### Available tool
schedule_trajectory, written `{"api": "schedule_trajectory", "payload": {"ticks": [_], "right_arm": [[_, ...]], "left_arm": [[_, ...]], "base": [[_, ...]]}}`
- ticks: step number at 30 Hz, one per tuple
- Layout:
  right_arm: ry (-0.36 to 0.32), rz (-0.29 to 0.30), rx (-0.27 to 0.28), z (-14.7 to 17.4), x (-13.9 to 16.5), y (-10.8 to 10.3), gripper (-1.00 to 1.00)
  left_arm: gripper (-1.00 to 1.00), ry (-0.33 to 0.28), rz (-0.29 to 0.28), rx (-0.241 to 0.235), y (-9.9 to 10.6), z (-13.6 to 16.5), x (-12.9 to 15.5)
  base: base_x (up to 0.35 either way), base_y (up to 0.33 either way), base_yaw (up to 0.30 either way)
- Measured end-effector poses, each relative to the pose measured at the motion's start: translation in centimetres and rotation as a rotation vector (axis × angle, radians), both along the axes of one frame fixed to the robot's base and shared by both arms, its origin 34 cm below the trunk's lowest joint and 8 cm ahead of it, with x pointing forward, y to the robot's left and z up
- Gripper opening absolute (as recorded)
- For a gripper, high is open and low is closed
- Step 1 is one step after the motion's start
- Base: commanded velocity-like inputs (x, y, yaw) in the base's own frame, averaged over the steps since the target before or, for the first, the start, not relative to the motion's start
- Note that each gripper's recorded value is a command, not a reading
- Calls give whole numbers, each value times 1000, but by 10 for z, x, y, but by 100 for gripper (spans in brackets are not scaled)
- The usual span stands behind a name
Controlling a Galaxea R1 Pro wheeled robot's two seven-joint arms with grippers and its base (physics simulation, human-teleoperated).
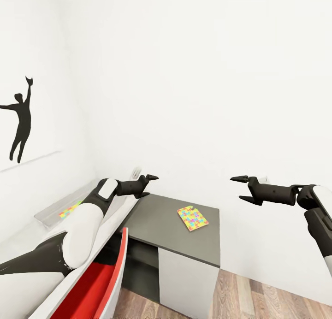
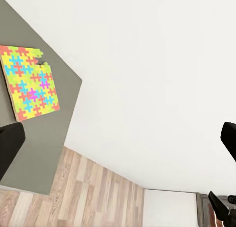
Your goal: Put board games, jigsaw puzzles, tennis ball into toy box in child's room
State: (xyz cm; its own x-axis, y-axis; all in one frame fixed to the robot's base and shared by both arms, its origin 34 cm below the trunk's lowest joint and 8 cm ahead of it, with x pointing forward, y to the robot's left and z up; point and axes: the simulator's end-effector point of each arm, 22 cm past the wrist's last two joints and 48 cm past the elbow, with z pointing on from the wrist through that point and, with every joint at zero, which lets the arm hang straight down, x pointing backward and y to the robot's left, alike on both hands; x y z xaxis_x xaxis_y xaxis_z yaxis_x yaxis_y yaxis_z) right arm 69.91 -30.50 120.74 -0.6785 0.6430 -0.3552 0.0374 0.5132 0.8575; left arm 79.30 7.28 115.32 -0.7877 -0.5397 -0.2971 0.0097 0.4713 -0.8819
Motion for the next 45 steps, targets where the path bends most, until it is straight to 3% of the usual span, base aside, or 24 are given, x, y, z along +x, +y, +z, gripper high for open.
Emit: {"api": "schedule_trajectory", "payload": {"ticks": [11, 20, 32, 45], "right_arm": [[52, -16, -2, -24, 5, -6, 100], [139, -64, -69, -65, 7, -26, 100], [229, -82, -91, -103, 4, -34, 100], [358, -130, -177, -159, -7, -57, 100]], "left_arm": [[100, 18, 0, 1, 0, -12, 3], [100, 25, 0, 2, 0, -18, 4], [100, 30, 0, 3, -1, -21, 4], [100, 37, -3, 27, 1, -29, 4]], "base": [[-6, -11, -80], [0, 0, -64], [0, 0, -241], [0, 0, -273]]}}
